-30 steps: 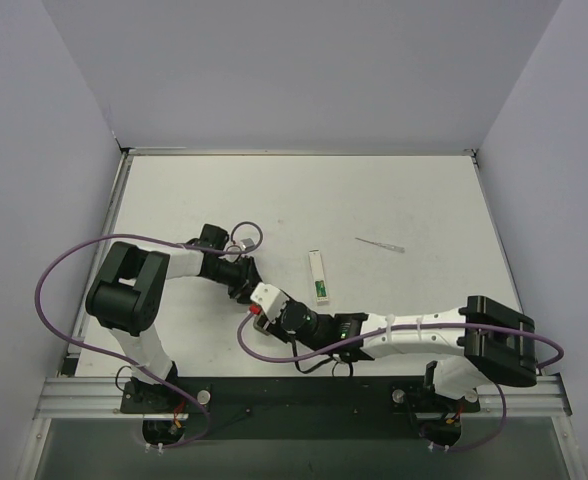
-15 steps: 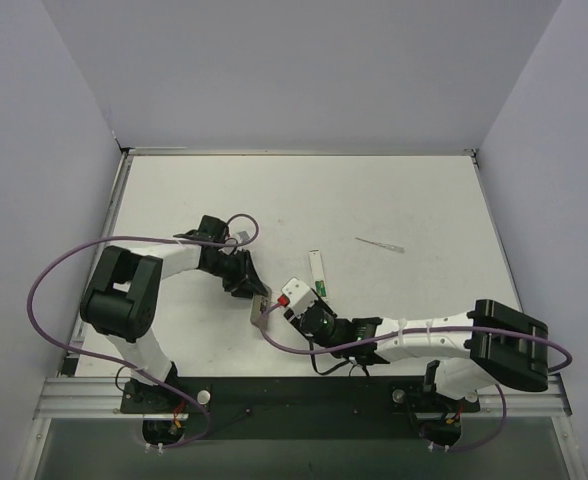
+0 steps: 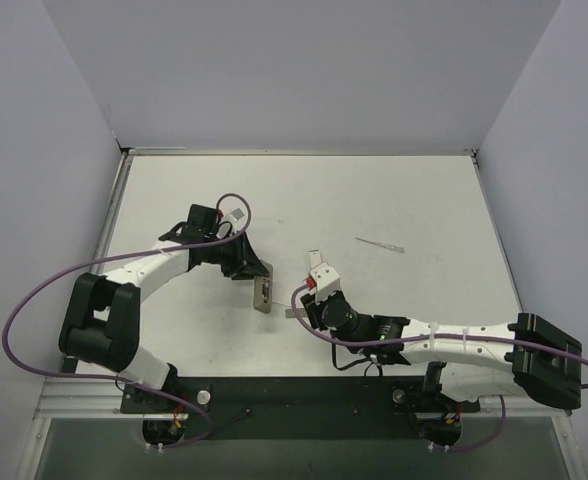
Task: Unload the batteries from the remote control
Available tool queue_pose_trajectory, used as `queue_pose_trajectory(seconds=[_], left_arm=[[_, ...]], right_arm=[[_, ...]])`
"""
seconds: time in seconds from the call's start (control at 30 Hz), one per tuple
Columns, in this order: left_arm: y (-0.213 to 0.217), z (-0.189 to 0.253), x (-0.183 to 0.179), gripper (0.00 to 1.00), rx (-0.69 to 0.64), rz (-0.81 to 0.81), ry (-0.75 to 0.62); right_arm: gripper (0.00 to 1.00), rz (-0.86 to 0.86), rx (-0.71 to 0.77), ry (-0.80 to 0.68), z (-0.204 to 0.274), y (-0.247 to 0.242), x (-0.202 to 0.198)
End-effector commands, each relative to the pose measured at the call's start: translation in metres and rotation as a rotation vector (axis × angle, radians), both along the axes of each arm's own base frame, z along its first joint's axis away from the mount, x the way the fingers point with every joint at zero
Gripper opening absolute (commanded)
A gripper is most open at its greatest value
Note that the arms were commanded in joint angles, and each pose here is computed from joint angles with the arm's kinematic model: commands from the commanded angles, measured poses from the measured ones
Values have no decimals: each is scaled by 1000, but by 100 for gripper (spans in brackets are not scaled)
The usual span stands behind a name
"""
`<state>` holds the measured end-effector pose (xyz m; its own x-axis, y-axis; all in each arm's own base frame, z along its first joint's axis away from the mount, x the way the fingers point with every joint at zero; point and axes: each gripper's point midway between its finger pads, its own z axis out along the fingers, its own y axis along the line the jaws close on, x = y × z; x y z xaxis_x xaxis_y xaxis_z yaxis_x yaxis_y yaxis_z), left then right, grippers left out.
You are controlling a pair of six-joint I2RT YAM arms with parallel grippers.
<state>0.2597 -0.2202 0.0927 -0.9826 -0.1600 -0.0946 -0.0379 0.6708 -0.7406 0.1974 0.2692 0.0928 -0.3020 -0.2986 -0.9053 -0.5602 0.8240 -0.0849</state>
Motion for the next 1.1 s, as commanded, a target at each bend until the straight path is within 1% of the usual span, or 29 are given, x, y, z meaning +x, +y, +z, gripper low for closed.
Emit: queue_pose_trajectory(seconds=[0.0, 0.03, 0.1, 0.13, 0.2, 0.23, 0.3, 0.33, 0.43, 0.5, 0.57, 0.6, 0.8, 0.97, 1.03, 1.07], left_arm=[[-24, 50, 37, 0, -179, 45, -149], [-29, 53, 48, 0, -208, 49, -191], [-36, 63, 62, 0, -246, 58, -225], [-38, 57, 69, 0, -240, 68, -217], [-42, 58, 82, 0, -237, 99, -239], [-47, 63, 94, 0, -251, 102, -278], [-53, 59, 106, 0, -251, 111, -302], [-56, 60, 110, 0, -257, 111, -308], [-62, 54, 118, 7, -301, 119, -311], [-64, 44, 124, 10, -303, 129, -309], [-64, 36, 131, 11, -275, 135, -305], [-64, 22, 133, 12, -256, 129, -288], [-73, -2, 140, 14, -282, 119, -265], [-79, -14, 143, 17, -290, 114, -266], [-81, -21, 143, 20, -285, 112, -253], [-81, -22, 144, 24, -282, 108, -258]], right_arm=[[39, -102, 83, -3, 11, -14, 6], [40, -101, 94, -3, 13, -14, 5], [44, -111, 126, -2, 16, -17, 4], [52, -119, 135, -3, 17, -19, 4], [58, -157, 166, -10, 21, -26, 6], [66, -165, 167, -10, 20, -29, 5], [74, -190, 182, -13, 24, -35, 6], [75, -194, 181, -12, 23, -38, 5], [79, -204, 194, -17, 26, -46, 3], [84, -220, 207, -25, 28, -53, 2], [85, -243, 219, -32, 26, -61, 2], [86, -246, 224, -34, 26, -62, 2], [84, -241, 218, -31, 27, -63, 0], [84, -232, 210, -28, 26, -59, 1], [84, -231, 204, -28, 27, -57, 2], [84, -232, 198, -26, 27, -57, 2]])
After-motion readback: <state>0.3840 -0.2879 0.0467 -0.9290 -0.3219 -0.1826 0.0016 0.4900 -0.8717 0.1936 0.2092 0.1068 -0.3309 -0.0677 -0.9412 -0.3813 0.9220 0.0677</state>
